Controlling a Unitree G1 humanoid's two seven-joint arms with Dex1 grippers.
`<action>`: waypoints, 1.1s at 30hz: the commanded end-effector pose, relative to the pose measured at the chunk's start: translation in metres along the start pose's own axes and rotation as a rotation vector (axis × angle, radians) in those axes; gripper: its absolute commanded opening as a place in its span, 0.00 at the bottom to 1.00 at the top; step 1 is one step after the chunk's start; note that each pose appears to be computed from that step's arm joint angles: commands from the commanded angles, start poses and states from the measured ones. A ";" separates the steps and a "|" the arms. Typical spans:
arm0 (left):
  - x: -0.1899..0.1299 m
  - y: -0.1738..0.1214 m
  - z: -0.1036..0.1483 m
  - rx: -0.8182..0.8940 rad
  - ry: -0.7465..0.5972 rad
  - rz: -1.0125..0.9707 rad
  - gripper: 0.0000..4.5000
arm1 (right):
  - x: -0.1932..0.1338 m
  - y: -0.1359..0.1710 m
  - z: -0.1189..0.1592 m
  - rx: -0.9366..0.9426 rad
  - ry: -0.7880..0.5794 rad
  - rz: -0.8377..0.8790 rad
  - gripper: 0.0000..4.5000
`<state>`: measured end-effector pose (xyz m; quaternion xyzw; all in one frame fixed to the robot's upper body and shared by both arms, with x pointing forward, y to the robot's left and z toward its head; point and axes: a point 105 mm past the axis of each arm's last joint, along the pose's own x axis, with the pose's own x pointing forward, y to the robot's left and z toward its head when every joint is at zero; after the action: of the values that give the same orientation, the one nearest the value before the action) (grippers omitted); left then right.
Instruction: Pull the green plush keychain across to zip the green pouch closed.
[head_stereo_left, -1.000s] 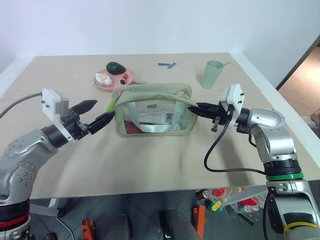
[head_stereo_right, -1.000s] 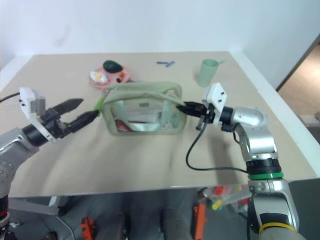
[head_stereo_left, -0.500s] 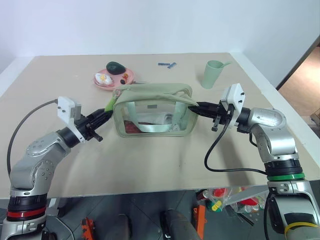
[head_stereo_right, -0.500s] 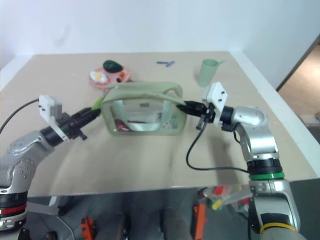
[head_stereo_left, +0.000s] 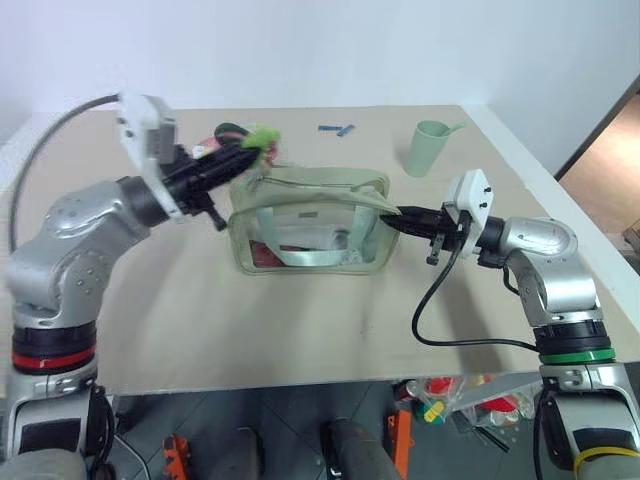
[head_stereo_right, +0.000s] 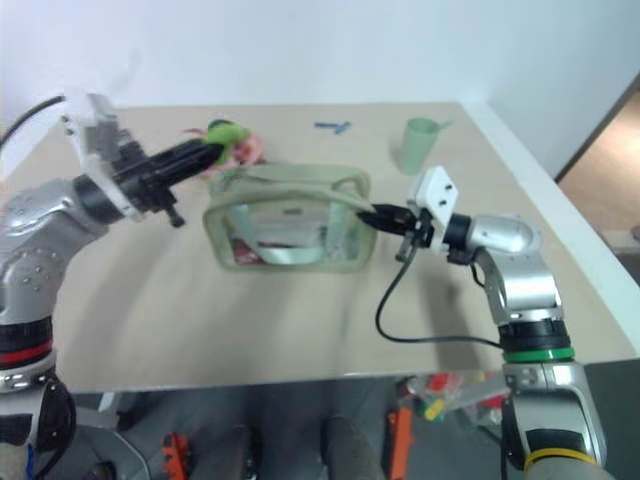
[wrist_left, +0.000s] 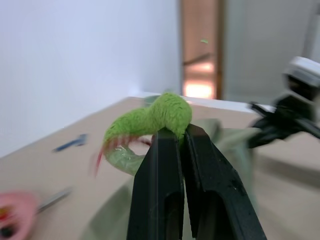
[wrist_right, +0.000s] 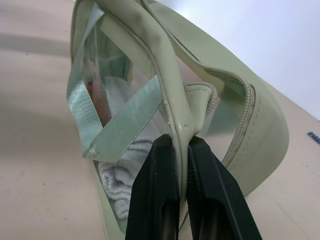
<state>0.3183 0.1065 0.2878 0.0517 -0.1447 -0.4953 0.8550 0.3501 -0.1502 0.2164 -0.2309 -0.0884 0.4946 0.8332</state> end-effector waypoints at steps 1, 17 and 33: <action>0.014 -0.004 -0.008 0.052 0.038 -0.049 0.01 | -0.001 -0.001 0.014 -0.050 -0.029 0.005 0.03; -0.015 0.014 -0.018 0.049 0.197 -0.019 0.75 | -0.002 -0.002 0.012 -0.064 -0.019 0.008 0.03; -0.067 0.025 -0.050 0.064 0.224 0.225 1.00 | 0.003 -0.003 0.011 -0.067 -0.029 0.020 0.03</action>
<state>0.3206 0.1698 0.2231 0.1106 -0.0366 -0.4045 0.9071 0.3509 -0.1501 0.2151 -0.2390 -0.0933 0.4990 0.8278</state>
